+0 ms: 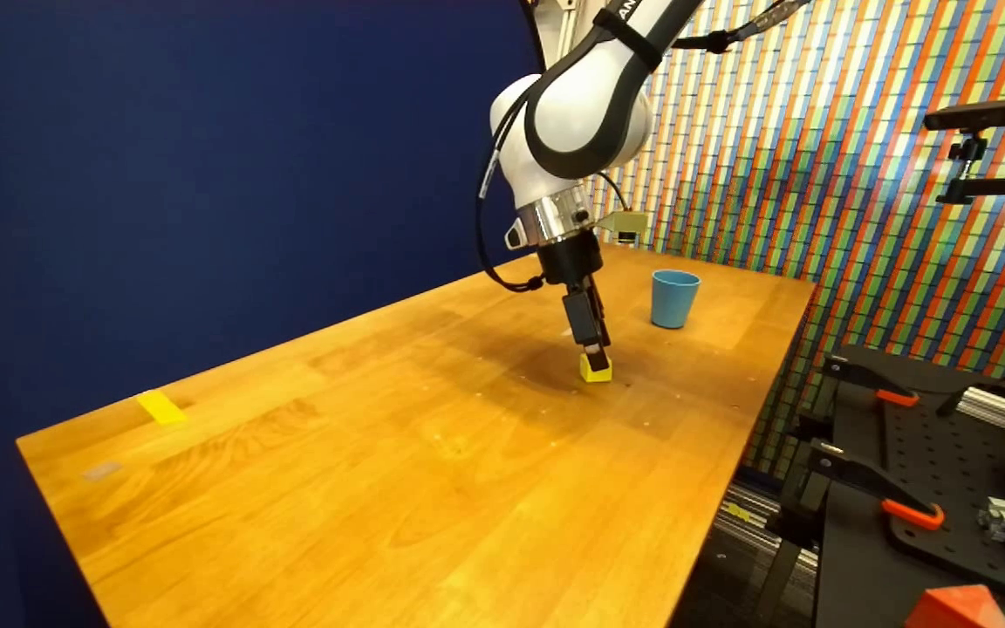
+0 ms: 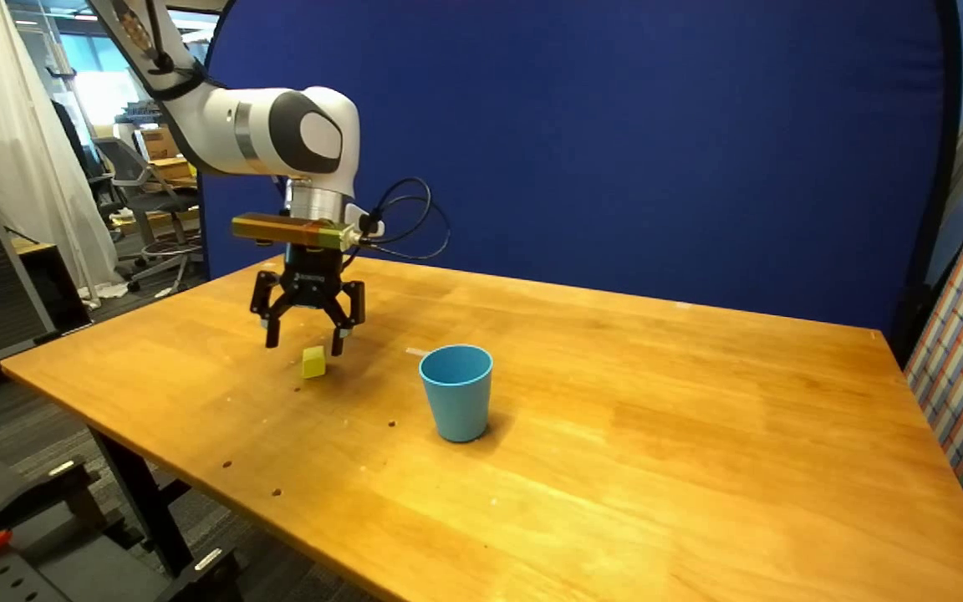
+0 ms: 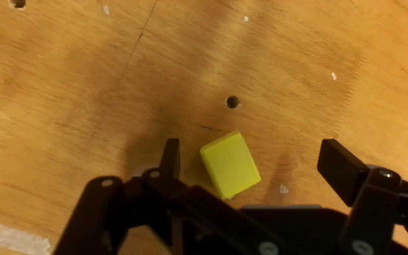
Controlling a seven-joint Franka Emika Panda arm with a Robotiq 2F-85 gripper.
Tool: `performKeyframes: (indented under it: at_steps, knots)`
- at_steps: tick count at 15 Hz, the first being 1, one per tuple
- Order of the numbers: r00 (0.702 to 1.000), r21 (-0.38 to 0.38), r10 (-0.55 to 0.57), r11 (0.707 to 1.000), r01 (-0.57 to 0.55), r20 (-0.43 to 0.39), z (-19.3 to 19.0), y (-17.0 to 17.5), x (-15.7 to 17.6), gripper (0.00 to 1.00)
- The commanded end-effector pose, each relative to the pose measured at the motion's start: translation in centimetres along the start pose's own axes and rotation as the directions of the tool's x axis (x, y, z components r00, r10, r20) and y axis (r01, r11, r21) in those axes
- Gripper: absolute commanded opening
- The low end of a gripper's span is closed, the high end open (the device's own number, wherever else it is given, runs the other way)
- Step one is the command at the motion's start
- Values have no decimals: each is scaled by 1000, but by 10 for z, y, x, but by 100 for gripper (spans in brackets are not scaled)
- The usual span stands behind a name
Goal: Put the yellow block in the cup
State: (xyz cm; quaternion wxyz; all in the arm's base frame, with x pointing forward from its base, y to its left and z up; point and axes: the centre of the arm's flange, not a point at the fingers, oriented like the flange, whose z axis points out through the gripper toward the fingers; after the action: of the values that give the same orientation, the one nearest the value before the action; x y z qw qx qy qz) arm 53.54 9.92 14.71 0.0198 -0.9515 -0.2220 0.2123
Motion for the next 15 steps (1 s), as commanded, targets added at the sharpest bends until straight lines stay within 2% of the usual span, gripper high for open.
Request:
performKeyframes:
  at_steps: [1, 7, 9, 10, 12, 15]
  knots:
    - [1000, -39, 4, 999, -3, 13, 4, 2, 15, 74]
    - [999, -62, 21, 998, -19, 31, 9, 10, 22, 26]
    - [996, -31, 85, 996, -85, -10, -15, 28, 6, 14]
    - [986, -14, 156, 988, -157, -55, -34, 44, -11, 11]
    - [966, -2, 244, 969, -246, -86, -58, 74, -38, 13]
    - [910, 27, 394, 919, -394, -130, -92, 130, -86, 13]
